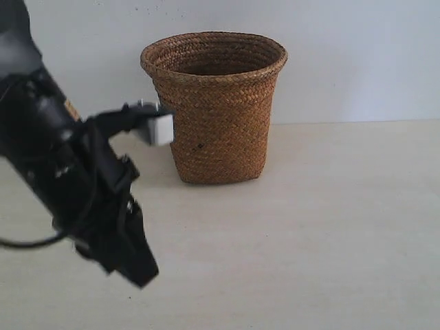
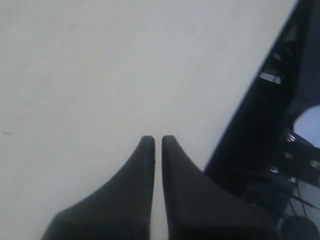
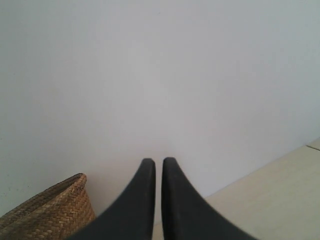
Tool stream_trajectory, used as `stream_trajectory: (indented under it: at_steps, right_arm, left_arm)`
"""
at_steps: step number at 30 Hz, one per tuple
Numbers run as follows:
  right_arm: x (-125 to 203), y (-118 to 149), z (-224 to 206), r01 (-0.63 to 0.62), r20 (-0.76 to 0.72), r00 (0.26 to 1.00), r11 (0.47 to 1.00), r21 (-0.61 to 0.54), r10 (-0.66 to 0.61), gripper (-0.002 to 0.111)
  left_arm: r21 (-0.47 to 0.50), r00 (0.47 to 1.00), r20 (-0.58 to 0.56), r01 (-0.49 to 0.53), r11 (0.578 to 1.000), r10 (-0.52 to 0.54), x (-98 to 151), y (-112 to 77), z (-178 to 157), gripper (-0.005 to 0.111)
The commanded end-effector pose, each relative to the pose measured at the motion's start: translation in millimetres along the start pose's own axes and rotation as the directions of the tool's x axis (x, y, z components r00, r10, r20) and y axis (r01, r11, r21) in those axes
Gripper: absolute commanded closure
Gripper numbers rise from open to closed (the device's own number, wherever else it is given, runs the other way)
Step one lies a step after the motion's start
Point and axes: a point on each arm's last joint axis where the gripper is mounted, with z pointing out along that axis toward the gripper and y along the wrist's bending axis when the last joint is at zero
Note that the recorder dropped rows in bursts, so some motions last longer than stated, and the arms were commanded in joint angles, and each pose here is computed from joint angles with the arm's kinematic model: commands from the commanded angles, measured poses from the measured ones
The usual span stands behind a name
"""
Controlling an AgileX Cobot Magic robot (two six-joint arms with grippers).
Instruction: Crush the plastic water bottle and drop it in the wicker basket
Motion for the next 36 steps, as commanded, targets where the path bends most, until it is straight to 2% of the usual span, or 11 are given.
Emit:
stream_trajectory:
  at_steps: [1,3,5,9,11,14,28,30,33,36]
  right_arm:
    - [0.5,-0.4,-0.5,0.015,0.005,1.000,1.000,-0.001,-0.015,0.107]
    - [0.5,-0.4,-0.5,0.015,0.005,1.000,1.000,-0.001,-0.015,0.107]
    - [0.5,-0.4,-0.5,0.015,0.005,1.000,1.000,-0.001,-0.015,0.107]
    - [0.5,-0.4,-0.5,0.012,0.005,1.000,1.000,-0.001,-0.012,0.107]
    - [0.5,-0.4,-0.5,0.012,0.005,1.000,1.000,-0.001,-0.012,0.107]
    - [0.5,-0.4,-0.5,0.014,0.005,1.000,1.000,-0.001,-0.014,0.107]
    - [0.5,-0.4,-0.5,0.012,0.005,1.000,1.000,-0.001,-0.012,0.107]
    - [0.5,-0.4,-0.5,0.012,0.005,1.000,1.000,-0.001,-0.012,0.107]
    - [0.5,-0.4,-0.5,0.012,0.005,1.000,1.000,-0.001,-0.012,0.107]
    - [0.5,-0.4,-0.5,0.012,0.005,1.000,1.000,-0.001,-0.012,0.107]
  left_arm:
    - [0.003,0.980,0.200,0.015,1.000,-0.015,26.8,-9.6,19.8,0.103]
    - [0.031,0.951,0.310,0.003,1.000,-0.013,45.4,-16.3,32.9,0.103]
    - [0.100,0.901,0.427,0.032,0.995,-0.072,58.3,-24.7,40.5,0.103]
    - [0.188,0.801,0.582,0.033,0.982,-0.139,68.3,-33.6,44.2,0.103]
    - [0.242,0.778,0.602,0.034,0.970,-0.178,74.8,-38.1,46.7,0.103]
    - [0.267,0.786,0.593,0.015,0.963,-0.177,77.4,-41.4,47.4,0.103]
    - [0.256,0.778,0.600,0.034,0.966,-0.186,76.7,-39.1,47.1,0.103]
    - [0.248,0.749,0.626,0.072,0.966,-0.217,74.3,-36.3,44.6,0.103]
    - [0.229,0.650,0.719,0.113,0.967,-0.246,72.3,-36.6,29.9,0.103]
    - [0.079,0.606,0.793,-0.010,0.997,-0.057,77.4,-46.2,13.2,0.103]
